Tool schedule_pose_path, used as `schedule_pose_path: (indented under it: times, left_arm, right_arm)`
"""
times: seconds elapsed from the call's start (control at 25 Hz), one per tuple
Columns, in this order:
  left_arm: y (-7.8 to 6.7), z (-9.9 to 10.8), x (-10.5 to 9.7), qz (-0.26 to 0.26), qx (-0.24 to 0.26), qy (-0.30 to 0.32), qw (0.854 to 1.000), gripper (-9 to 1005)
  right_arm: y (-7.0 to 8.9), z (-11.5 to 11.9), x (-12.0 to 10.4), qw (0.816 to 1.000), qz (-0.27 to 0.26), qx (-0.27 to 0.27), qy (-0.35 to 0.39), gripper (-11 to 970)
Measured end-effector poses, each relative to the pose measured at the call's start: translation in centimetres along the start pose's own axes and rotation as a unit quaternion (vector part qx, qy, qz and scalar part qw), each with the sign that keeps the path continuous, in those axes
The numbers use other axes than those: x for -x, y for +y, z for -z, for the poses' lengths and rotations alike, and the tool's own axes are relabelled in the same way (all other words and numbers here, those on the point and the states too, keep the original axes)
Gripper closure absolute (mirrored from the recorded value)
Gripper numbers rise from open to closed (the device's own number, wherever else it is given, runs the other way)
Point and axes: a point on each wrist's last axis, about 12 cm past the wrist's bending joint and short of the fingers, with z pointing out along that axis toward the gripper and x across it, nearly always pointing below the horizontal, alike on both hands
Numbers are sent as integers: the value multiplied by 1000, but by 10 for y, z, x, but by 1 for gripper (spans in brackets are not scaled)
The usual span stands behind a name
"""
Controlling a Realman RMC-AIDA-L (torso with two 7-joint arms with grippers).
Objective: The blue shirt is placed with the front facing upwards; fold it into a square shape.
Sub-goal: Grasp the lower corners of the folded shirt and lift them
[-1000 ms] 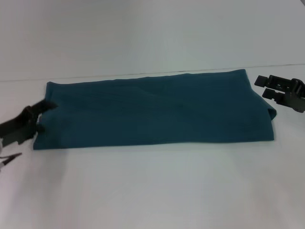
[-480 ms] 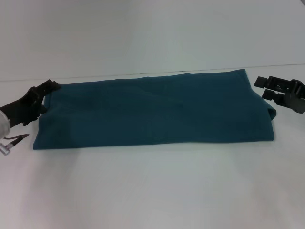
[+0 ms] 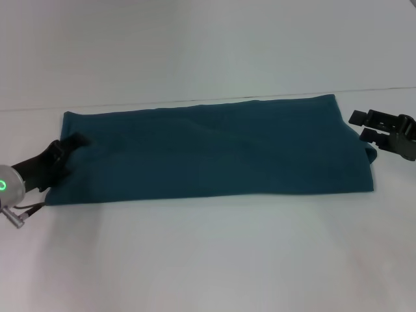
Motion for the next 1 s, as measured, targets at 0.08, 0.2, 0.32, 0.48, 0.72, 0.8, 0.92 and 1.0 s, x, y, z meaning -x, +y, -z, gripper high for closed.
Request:
schedule_pose_path:
  times: [0.08, 0.2, 0.32, 0.48, 0.72, 0.8, 0.92, 1.0]
  left_arm:
    - [2, 0, 0, 1, 3, -1, 1000, 70]
    - [2, 1, 3, -2, 3, -4, 1000, 70]
    - [-2, 3, 8, -9, -7, -5, 1000, 70]
    - [-8, 5, 15, -23, -21, -2, 1000, 70]
    - [-23, 12, 32, -120, -25, 31, 992, 70]
    - [-30, 17, 46, -205, -1, 46, 978, 71]
    - [-28, 19, 52, -227, 19, 47, 973, 71]
    - [-26, 19, 51, -203, 18, 42, 978, 71]
  right_arm:
    - [0, 0, 0, 1000, -1, -1, 0, 260]
    - [-1, 0, 0, 1000, -2, -1, 1, 260]
    - [-2, 1, 0, 1000, -3, -1, 1, 260]
    - [-1, 2, 0, 1000, -2, 0, 3, 261]
    - [-2, 2, 1, 1000, 12, -11, 18, 260]
    - [-2, 3, 3, 1000, 15, -13, 21, 260]
    - [-2, 4, 3, 1000, 14, -14, 21, 260]
    - [-3, 4, 3, 1000, 12, -15, 19, 261]
